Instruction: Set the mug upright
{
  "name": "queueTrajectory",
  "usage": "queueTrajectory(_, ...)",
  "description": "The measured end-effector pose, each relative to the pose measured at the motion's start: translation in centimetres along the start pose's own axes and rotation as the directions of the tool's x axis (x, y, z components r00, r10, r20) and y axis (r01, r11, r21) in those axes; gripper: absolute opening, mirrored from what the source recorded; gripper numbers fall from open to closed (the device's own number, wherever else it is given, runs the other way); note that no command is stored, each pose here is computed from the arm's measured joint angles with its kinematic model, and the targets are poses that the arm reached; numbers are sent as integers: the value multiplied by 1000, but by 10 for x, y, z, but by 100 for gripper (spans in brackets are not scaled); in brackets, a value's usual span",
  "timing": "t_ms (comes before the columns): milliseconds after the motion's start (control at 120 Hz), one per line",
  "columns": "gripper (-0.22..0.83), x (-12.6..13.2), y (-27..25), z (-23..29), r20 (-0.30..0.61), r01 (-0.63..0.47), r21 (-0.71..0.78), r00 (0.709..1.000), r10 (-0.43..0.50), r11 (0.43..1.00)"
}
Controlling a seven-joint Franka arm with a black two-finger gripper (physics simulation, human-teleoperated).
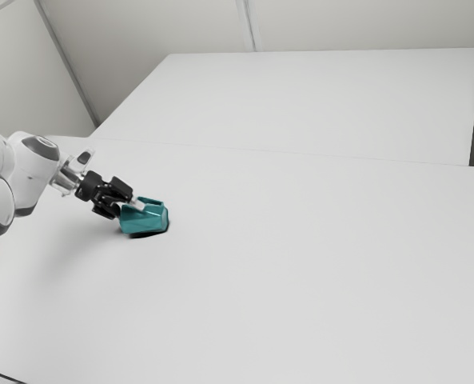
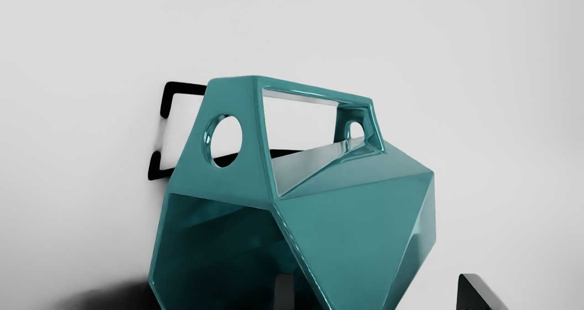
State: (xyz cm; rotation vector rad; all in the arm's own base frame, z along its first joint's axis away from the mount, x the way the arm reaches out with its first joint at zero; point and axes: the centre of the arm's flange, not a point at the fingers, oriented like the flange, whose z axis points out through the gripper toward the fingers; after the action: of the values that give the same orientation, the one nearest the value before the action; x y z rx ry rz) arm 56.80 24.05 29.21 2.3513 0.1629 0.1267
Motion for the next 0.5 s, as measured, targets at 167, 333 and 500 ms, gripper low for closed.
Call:
queueTrajectory(167, 8, 0, 2, 0, -1, -14, -13, 1000, 14, 1000)
queueTrajectory(333, -4, 2, 8, 4, 1, -30, -22, 1000, 30, 999)
queueTrajectory(500, -10, 5, 19, 7, 0, -52, -29, 999, 52, 998)
